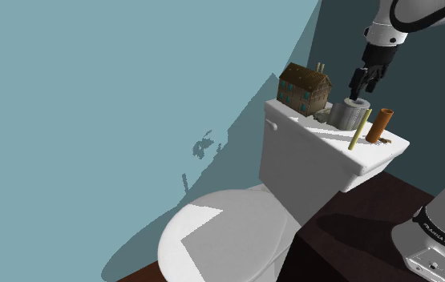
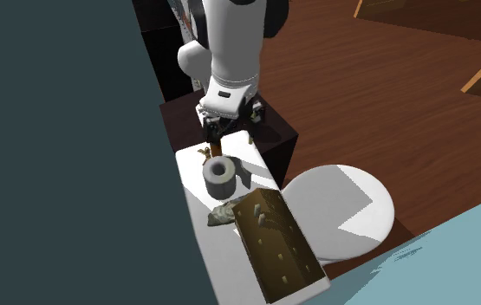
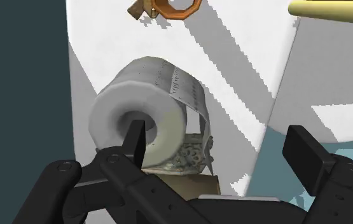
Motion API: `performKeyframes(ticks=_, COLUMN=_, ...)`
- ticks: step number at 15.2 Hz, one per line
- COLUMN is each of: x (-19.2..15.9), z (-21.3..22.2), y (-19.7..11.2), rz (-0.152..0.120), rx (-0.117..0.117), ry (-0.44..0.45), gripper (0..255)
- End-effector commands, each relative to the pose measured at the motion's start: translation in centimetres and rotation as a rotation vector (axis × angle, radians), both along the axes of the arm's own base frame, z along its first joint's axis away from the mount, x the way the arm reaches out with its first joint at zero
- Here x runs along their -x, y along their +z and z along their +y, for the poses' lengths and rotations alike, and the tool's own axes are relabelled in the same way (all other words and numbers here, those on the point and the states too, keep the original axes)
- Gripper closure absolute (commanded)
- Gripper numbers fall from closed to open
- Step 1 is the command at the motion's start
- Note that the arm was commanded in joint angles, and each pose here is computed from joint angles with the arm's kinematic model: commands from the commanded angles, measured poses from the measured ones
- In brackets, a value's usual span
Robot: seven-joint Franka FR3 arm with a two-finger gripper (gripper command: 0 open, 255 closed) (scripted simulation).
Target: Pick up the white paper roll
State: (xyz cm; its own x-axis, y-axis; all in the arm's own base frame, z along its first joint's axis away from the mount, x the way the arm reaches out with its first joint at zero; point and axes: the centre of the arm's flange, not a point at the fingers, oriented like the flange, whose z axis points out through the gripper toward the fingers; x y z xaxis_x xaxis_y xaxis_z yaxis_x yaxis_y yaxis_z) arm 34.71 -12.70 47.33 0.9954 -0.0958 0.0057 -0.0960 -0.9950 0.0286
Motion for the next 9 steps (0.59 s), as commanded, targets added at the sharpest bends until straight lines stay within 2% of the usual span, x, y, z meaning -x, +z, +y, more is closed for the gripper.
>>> performKeyframes(ticks=1, x=-0.8, z=-2.1, y=-0.9, rz=-0.045, rx=-0.007, ry=-0.014, gripper=0)
performKeyframes(ticks=6, x=-3.1, z=-7.2, y=-3.3, rz=-0.145, rx=-0.029, ry=-0.05, gripper=0)
performKeyframes(ticks=9, x=-3.1, z=-7.2, y=-4.9, rz=-0.145, rx=-0.029, ry=-0.05, gripper=0)
